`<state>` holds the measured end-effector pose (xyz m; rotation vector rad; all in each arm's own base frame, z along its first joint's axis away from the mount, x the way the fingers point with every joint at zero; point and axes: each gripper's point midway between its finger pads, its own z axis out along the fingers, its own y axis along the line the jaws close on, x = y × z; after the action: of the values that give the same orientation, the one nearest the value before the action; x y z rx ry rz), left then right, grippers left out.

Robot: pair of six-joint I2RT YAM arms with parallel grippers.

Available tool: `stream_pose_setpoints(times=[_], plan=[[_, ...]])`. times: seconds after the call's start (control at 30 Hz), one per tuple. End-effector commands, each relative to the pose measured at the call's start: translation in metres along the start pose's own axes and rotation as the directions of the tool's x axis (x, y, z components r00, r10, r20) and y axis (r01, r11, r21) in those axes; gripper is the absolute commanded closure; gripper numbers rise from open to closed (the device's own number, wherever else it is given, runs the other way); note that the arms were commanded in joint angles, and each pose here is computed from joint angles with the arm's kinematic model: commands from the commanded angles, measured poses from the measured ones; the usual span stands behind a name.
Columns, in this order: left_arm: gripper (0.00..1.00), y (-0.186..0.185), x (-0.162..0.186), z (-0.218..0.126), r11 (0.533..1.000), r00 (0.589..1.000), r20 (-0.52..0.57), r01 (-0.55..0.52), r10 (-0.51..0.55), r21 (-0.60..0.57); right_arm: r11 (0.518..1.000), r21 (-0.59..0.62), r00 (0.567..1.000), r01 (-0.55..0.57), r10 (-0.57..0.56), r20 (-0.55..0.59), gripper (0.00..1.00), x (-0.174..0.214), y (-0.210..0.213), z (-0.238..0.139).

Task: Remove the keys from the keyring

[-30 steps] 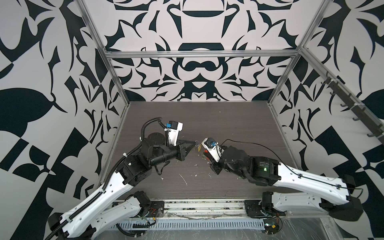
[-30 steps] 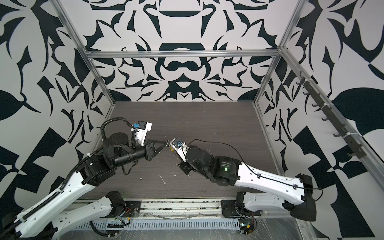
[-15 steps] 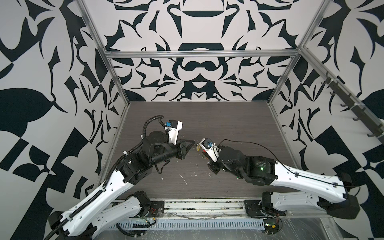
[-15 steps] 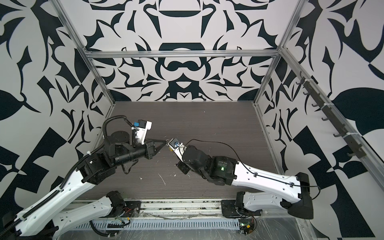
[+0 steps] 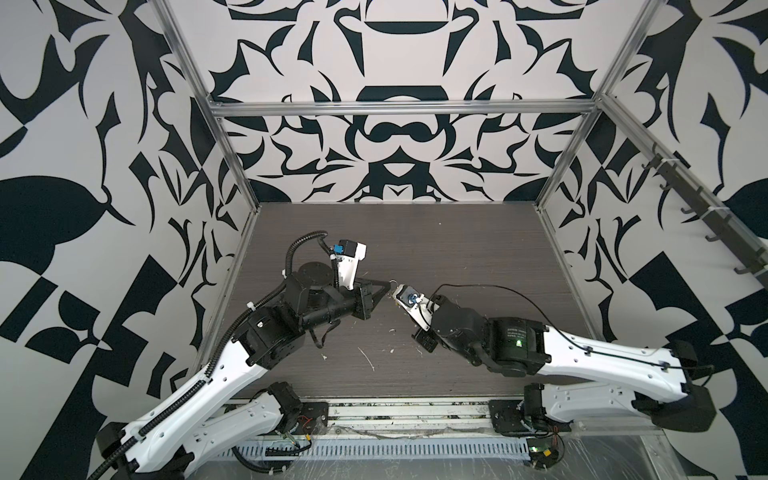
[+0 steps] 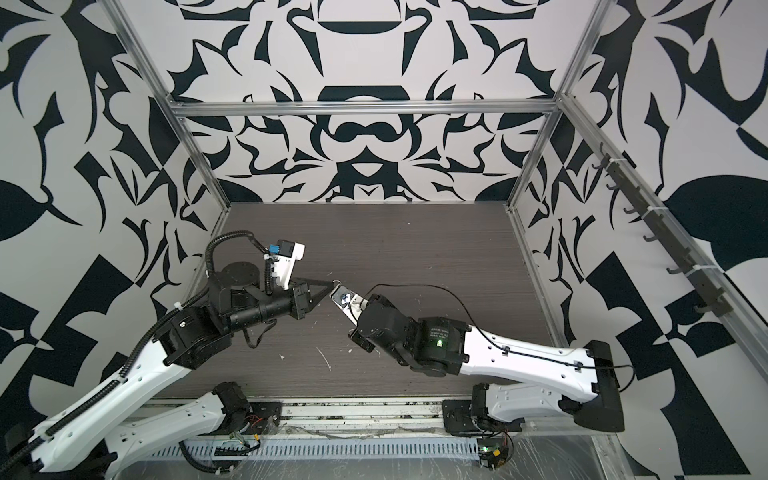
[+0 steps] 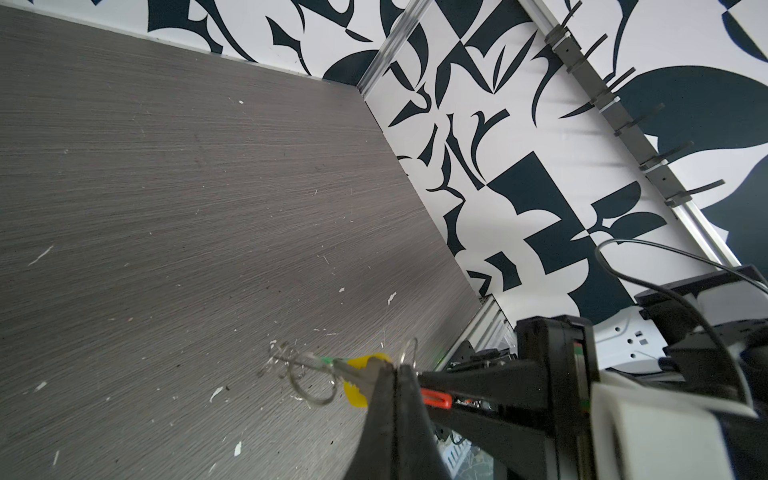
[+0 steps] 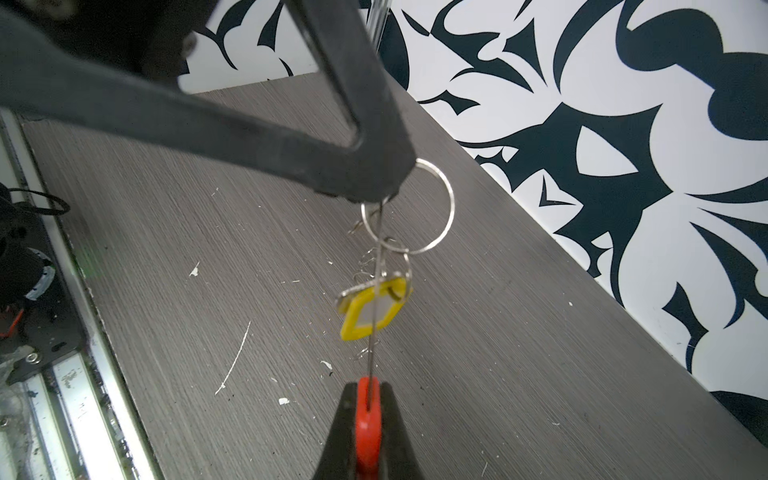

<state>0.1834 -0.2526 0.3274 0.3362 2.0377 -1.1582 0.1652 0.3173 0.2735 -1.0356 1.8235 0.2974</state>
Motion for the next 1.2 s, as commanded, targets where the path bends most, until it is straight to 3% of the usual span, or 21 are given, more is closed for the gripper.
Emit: stream_pose_setpoints(times=[0.0,0.23,0.4,0.5,0.7,0.97,1.17], plan=[[1.0,-0.001,-0.01,0.0,0.998,0.994,0.098,-0.051,0.047,0.038,0.992,-0.127,0.991,0.022,-0.006,0.131,1.0,-0.037,0.027,-0.016],[1.0,-0.014,-0.007,-0.011,0.971,0.967,0.218,-0.168,0.129,0.17,0.966,-0.258,0.985,0.021,0.024,0.169,0.98,-0.04,0.045,-0.028],[1.0,-0.02,-0.004,-0.018,0.945,0.941,0.291,-0.242,0.174,0.218,0.934,-0.357,0.979,0.014,0.06,0.196,0.79,-0.043,0.057,-0.043],[1.0,-0.025,-0.005,-0.026,0.925,0.916,0.349,-0.291,0.197,0.243,0.929,-0.371,0.972,-0.004,0.09,0.217,0.73,-0.045,0.054,-0.052],[1.0,-0.032,-0.001,-0.042,0.888,0.875,0.431,-0.362,0.219,0.283,0.897,-0.441,0.946,-0.039,0.174,0.272,0.69,-0.055,0.054,-0.074],[1.0,-0.037,0.004,-0.051,0.861,0.86,0.451,-0.402,0.239,0.311,0.865,-0.497,0.9,-0.067,0.268,0.345,0.69,-0.066,0.049,-0.099],[1.0,-0.042,0.005,-0.056,0.846,0.852,0.464,-0.419,0.241,0.329,0.854,-0.517,0.918,-0.057,0.249,0.309,0.62,-0.063,0.055,-0.097]])
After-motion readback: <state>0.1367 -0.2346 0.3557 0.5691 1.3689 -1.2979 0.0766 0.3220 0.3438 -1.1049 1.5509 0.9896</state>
